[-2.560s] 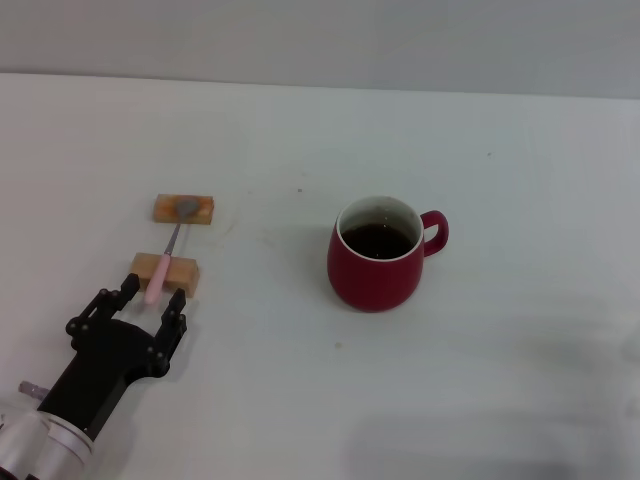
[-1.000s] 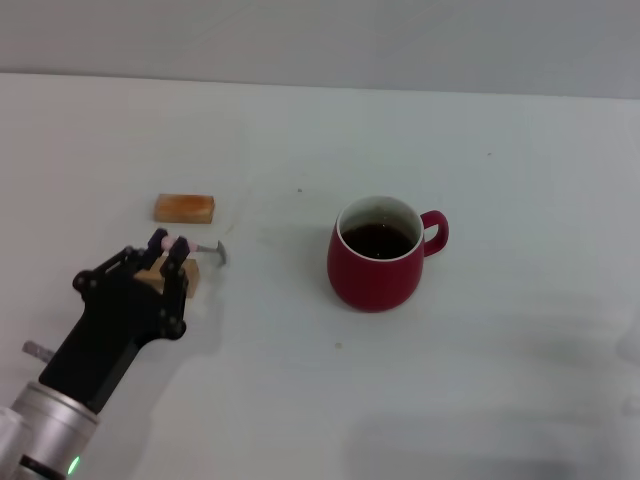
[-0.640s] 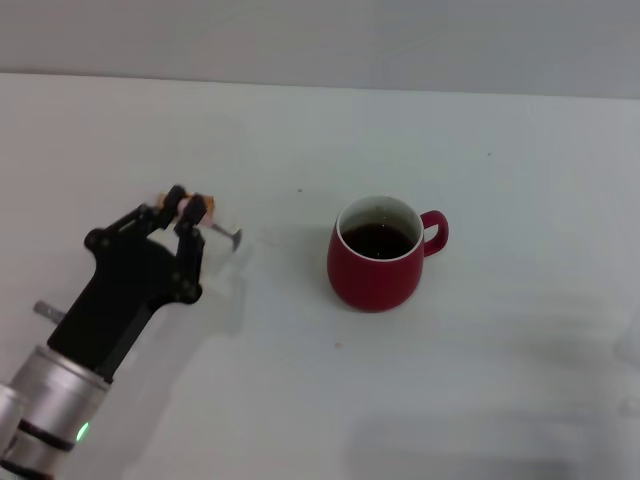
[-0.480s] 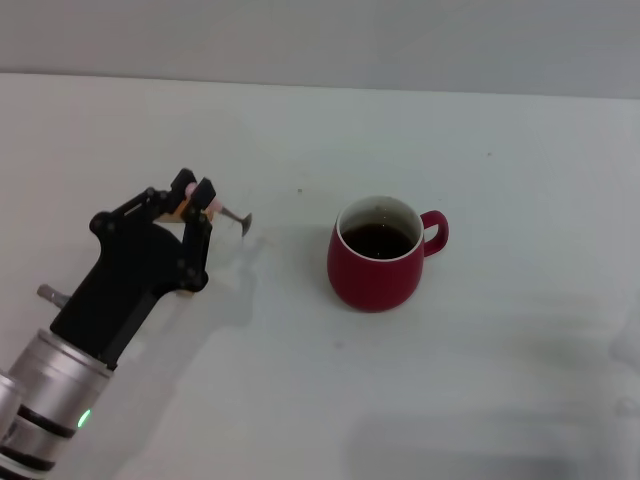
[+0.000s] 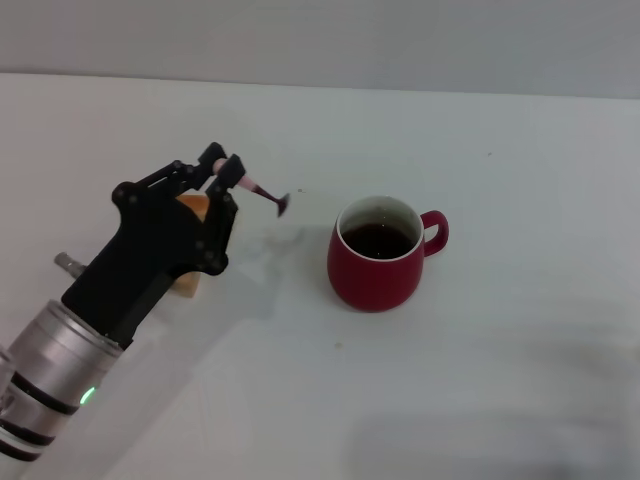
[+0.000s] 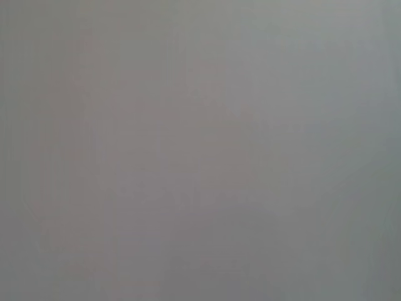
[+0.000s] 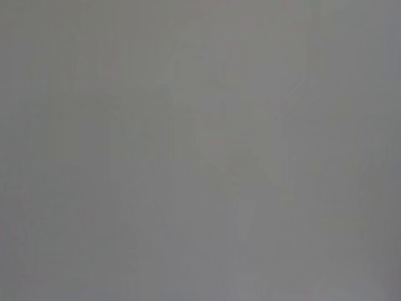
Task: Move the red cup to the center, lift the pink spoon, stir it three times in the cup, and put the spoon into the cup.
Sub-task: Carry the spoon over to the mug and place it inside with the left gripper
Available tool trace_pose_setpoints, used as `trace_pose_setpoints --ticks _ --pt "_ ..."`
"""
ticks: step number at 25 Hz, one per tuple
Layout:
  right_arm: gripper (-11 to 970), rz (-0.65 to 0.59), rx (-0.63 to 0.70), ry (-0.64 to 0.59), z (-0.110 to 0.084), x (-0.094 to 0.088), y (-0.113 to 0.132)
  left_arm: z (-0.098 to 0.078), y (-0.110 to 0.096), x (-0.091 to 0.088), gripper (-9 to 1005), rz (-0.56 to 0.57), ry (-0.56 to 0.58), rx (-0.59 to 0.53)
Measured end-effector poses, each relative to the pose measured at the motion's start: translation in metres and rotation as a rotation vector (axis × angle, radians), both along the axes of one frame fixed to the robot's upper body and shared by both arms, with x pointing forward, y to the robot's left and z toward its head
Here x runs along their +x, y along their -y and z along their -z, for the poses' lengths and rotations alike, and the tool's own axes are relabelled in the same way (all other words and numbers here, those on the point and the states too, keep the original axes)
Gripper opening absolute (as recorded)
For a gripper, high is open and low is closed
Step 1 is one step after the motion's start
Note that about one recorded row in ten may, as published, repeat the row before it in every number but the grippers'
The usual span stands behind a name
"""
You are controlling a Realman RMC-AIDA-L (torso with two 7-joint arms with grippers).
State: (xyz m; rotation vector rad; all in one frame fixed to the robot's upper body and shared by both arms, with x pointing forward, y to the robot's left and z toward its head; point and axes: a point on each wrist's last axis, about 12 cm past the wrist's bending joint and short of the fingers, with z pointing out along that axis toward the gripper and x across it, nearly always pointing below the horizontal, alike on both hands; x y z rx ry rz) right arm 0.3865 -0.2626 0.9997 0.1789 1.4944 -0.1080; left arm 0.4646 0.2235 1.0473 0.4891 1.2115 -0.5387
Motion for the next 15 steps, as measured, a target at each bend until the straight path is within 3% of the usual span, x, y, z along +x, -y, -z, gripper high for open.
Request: trace_pose_setpoints --ticks 15 --pt "0 0.061 -0.017 -0.018 0.004 -0.008 0.012 -0.019 0.018 0.006 138 0.161 0.054 -0.029"
